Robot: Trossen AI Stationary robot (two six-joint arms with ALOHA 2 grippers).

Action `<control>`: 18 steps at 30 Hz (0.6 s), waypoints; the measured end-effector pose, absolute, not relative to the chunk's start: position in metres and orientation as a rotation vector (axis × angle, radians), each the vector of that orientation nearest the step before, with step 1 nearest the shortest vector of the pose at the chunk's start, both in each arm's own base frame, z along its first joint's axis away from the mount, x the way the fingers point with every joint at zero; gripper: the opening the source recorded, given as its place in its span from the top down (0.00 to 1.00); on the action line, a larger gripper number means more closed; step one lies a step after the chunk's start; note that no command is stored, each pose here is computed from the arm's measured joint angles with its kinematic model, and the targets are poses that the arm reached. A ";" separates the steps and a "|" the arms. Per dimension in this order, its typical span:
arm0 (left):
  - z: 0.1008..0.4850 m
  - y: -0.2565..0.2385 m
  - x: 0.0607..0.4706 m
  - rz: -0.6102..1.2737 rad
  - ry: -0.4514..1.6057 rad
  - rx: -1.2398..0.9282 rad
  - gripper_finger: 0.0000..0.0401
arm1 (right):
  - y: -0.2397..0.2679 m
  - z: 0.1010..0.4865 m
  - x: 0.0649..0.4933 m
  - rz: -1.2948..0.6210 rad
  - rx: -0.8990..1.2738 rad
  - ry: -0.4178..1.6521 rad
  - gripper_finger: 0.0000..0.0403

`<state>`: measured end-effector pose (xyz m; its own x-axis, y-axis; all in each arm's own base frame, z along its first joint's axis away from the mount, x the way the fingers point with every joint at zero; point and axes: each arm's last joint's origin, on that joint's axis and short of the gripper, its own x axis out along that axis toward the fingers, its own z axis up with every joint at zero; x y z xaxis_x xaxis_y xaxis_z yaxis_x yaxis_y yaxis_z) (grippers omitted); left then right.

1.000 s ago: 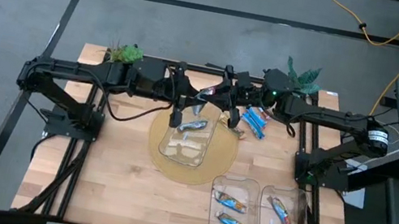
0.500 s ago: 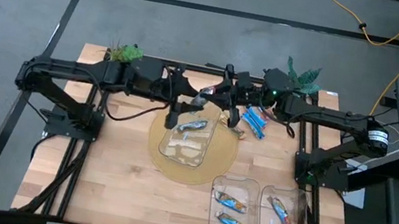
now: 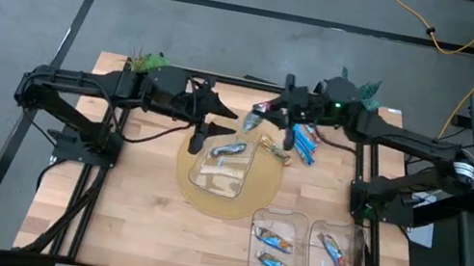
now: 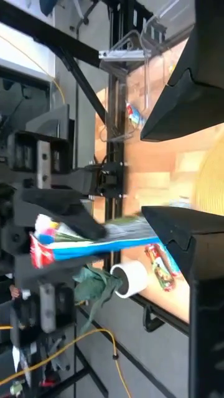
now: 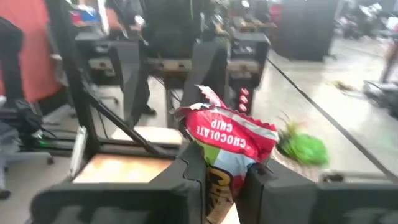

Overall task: Pick and place Granola Bars by type
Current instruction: Put the red granola bar pack into the bottom right transparent bin

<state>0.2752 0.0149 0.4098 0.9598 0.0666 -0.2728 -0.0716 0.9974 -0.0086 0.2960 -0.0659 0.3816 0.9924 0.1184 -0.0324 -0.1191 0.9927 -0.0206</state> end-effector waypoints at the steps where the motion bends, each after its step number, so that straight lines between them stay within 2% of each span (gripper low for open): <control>1: 0.410 0.015 0.275 0.072 0.277 -0.018 0.58 | -0.065 0.384 0.289 0.104 -0.024 0.048 0.87; 10: 0.409 0.016 0.275 0.084 0.287 -0.016 0.58 | -0.049 0.415 0.218 -0.014 -0.028 0.101 0.87; 18: 0.407 0.016 0.277 0.087 0.293 -0.008 0.58 | -0.033 0.429 0.152 -0.055 0.077 0.109 0.88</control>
